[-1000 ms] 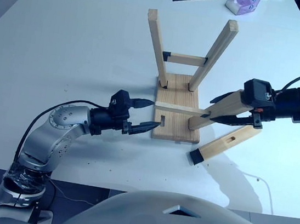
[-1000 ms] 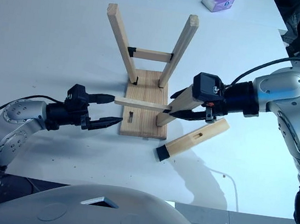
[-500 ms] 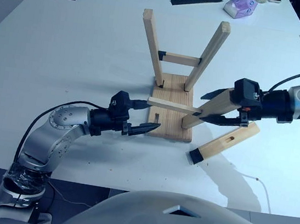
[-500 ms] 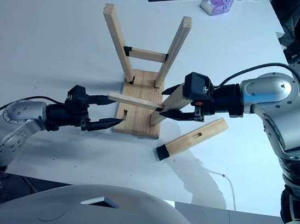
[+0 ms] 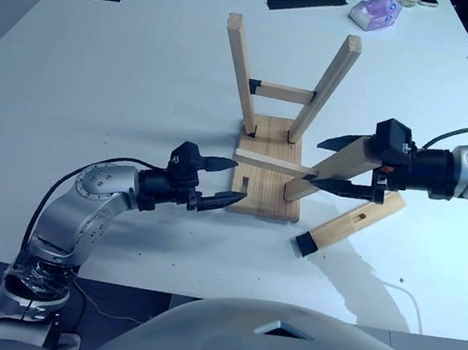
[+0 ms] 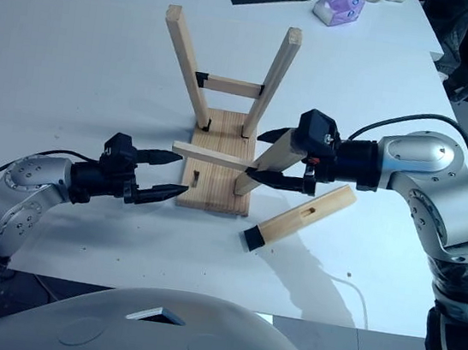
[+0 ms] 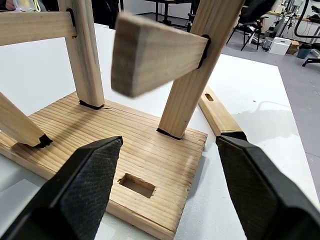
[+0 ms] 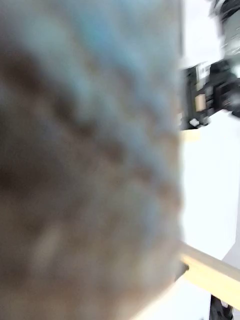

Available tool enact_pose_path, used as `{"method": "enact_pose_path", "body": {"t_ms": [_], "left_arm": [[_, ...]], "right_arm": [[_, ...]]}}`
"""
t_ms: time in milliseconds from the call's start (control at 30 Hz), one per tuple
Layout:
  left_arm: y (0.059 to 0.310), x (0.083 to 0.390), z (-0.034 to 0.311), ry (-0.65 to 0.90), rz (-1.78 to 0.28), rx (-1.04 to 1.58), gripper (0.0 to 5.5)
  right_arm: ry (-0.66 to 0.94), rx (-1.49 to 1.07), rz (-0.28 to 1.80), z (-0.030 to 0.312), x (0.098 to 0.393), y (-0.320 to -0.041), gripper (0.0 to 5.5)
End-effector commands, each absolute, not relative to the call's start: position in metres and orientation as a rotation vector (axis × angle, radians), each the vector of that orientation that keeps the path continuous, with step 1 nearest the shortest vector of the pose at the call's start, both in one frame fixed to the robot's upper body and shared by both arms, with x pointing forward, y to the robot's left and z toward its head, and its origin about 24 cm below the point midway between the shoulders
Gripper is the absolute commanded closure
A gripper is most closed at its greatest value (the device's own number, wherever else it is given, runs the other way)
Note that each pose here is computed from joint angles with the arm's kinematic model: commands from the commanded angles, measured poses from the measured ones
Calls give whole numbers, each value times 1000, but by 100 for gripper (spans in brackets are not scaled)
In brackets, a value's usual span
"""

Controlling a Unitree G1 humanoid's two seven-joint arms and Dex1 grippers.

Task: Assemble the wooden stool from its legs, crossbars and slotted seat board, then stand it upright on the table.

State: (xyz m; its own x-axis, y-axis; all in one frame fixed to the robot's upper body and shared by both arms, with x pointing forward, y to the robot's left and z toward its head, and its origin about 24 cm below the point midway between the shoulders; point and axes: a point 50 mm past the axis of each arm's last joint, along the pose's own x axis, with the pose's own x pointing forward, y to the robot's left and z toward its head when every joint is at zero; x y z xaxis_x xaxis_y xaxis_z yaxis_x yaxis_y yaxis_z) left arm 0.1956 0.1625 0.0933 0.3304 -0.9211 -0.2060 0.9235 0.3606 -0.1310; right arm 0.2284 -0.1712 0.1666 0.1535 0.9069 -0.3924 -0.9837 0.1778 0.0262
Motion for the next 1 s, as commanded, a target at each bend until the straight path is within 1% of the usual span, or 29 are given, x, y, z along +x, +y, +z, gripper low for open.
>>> {"method": "enact_pose_path", "body": {"t_ms": [33,100,267,367,433,500,600,767,867,1000], "left_arm": [[164,197,96,258,-1212,33,203],[163,196,96,257,-1213,32,203],[163,195,95,253,-1211,27,203],[163,194,95,253,-1213,26,203],[163,193,95,254,-1215,26,203],[163,188,96,256,-1256,35,203],[162,178,96,266,-1315,35,203],[165,180,96,269,-1312,43,203],[167,180,96,273,-1311,45,203],[168,179,96,280,-1314,48,203]], "right_arm": [[272,-174,1386,193,232,-169,126],[249,-148,1395,203,232,-170,96],[205,-118,1386,221,234,-178,96],[209,-143,1341,224,234,-191,96],[244,-170,1317,220,233,-202,96],[281,-170,1310,217,228,-216,96],[294,-135,1301,220,223,-232,96],[310,-128,1289,227,213,-252,96],[379,-233,1232,226,213,-273,96],[534,-551,1179,206,217,-297,96]]}}
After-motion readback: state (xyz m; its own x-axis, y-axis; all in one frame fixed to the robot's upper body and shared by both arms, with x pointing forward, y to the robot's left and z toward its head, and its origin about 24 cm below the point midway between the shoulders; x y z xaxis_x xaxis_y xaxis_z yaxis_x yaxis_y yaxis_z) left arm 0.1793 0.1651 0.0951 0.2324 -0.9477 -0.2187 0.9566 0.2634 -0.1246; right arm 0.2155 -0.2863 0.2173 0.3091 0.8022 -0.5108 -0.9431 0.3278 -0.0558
